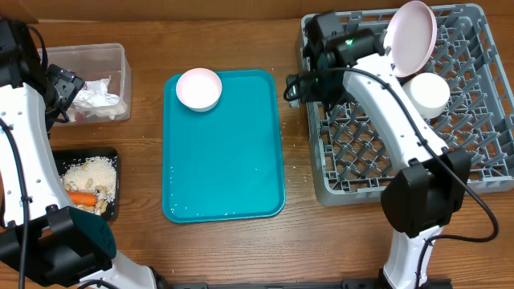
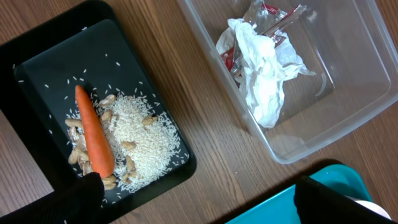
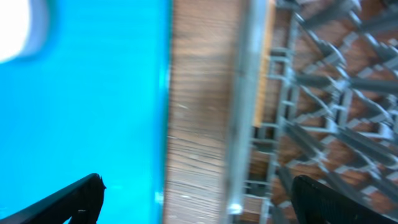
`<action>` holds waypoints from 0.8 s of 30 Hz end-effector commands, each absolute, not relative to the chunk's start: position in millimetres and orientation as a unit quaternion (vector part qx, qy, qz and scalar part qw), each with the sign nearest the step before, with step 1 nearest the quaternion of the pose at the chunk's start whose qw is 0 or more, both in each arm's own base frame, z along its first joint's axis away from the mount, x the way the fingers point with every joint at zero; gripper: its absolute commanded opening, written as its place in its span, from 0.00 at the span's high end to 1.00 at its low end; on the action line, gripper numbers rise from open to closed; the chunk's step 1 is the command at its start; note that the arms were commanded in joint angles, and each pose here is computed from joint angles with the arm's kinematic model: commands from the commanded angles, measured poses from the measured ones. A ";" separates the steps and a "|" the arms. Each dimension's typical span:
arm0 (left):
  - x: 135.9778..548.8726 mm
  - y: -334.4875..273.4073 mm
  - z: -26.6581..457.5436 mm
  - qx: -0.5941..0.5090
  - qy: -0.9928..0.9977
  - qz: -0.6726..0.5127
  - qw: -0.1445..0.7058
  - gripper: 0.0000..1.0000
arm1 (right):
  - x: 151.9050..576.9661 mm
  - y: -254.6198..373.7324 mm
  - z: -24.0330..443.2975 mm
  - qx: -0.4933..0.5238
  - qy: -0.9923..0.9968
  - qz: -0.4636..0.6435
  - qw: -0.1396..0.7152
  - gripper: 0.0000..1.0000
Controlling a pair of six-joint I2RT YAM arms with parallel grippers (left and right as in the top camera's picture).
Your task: Sort waste into correct bins and load items into the dishwasher rack
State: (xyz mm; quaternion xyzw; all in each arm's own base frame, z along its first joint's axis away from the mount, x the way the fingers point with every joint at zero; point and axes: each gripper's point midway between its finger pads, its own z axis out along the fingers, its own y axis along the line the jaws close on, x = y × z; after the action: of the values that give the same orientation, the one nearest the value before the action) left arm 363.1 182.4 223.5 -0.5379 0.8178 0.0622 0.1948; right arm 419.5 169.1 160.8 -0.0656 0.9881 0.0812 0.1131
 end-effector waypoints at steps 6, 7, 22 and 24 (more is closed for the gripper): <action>363.4 183.4 226.8 -0.532 0.820 0.069 0.200 0.00 | 398.6 250.8 250.3 -0.126 0.920 0.348 0.131 0.00; 363.4 183.4 226.8 -0.532 0.820 0.069 0.200 0.00 | 401.3 252.9 252.9 -0.129 0.916 0.353 0.138 0.00; 363.4 183.4 226.8 -0.532 0.820 0.069 0.200 0.00 | 430.6 260.3 271.9 -0.126 0.897 0.371 0.204 0.00; 363.4 183.4 226.8 -0.532 0.820 0.069 0.200 0.00 | 430.6 260.3 271.9 -0.126 0.897 0.371 0.204 0.00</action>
State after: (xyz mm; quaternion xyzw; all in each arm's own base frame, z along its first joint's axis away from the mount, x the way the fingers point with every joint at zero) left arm 363.1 182.4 223.5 -0.5379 0.8178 0.0622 0.1948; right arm 432.2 260.5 245.2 -0.1189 0.9083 0.3589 0.1792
